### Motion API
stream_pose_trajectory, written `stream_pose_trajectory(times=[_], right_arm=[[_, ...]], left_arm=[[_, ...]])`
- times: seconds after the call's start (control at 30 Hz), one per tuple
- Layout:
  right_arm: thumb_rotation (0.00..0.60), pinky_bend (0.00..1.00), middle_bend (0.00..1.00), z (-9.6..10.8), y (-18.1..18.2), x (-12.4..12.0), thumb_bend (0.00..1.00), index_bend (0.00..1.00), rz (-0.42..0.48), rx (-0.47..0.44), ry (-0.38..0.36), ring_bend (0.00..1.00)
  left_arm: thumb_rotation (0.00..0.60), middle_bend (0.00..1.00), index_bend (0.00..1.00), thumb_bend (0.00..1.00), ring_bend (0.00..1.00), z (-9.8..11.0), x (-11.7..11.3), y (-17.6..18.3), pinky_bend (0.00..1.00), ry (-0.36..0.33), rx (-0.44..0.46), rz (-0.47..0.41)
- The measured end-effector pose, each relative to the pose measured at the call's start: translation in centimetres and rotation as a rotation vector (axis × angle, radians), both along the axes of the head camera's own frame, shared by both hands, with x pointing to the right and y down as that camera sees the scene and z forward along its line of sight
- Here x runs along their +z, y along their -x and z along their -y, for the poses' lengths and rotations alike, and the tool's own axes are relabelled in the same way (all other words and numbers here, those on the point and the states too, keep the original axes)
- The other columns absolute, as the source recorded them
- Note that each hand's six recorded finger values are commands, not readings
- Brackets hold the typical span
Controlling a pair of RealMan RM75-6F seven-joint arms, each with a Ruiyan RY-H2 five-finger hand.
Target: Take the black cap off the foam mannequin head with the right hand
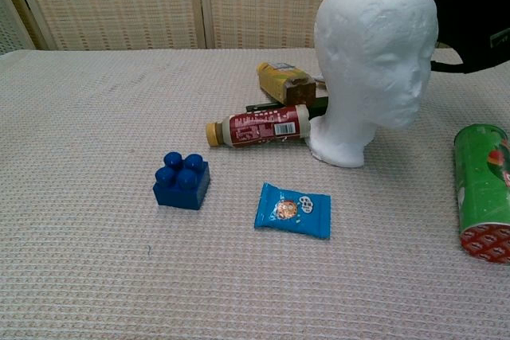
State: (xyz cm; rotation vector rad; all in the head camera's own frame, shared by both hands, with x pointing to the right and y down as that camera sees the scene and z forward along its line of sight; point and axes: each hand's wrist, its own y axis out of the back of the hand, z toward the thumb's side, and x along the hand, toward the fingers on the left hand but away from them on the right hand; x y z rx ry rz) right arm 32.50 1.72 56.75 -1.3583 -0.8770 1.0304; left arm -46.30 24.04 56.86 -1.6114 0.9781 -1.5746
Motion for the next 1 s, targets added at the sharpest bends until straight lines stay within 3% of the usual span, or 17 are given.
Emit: stream_pose_trajectory(times=[0.27,0.5,0.6,0.67,0.73,0.8,0.87,1.0], right_arm=[[0.600,1.00,0.71,-1.1,-1.4,2.8,0.52,0.80,-0.003,0.000,0.114,0.98],[0.600,1.00,0.71,-2.0,-1.1,7.6,0.52,0.77,-0.017,-0.027,0.220,0.95],[0.600,1.00,0.66,-2.5,-0.8,9.5,0.47,0.66,-0.042,-0.037,0.262,0.84],[0.600,0.98,0.57,-2.7,-0.9,10.4,0.34,0.49,-0.062,-0.036,0.290,0.69],[0.600,0.83,0.40,-3.0,-1.1,11.3,0.14,0.22,-0.088,-0.027,0.327,0.49],[0.593,0.58,0.24,-3.3,-1.5,12.1,0.02,0.04,-0.112,-0.007,0.371,0.29],[0.552,0.40,0.11,-3.7,-1.8,12.6,0.00,0.00,-0.122,0.012,0.409,0.15],[0.497,0.32,0.03,-4.3,-2.1,12.3,0.00,0.00,-0.128,0.035,0.459,0.07]], left_arm=[[0.600,0.05,0.06,0.10,0.07,0.0,-0.1,-0.5,0.14,-0.002,0.011,-0.002],[0.600,0.04,0.06,0.11,0.07,-0.3,-0.2,-0.6,0.14,0.008,0.008,0.009],[0.600,0.04,0.06,0.10,0.07,-0.4,-0.2,-0.6,0.14,0.010,0.006,0.010],[0.600,0.04,0.06,0.10,0.07,-0.5,-0.2,-0.5,0.14,0.012,0.003,0.013],[0.600,0.04,0.06,0.10,0.07,-0.5,-0.2,-0.4,0.14,0.016,0.001,0.015],[0.600,0.04,0.06,0.10,0.07,-0.5,-0.2,-0.4,0.14,0.015,0.003,0.015],[0.600,0.04,0.06,0.10,0.07,-0.5,-0.1,-0.5,0.14,0.015,0.004,0.012],[0.600,0.04,0.06,0.10,0.07,-0.6,0.0,-0.5,0.14,0.019,0.006,0.011]])
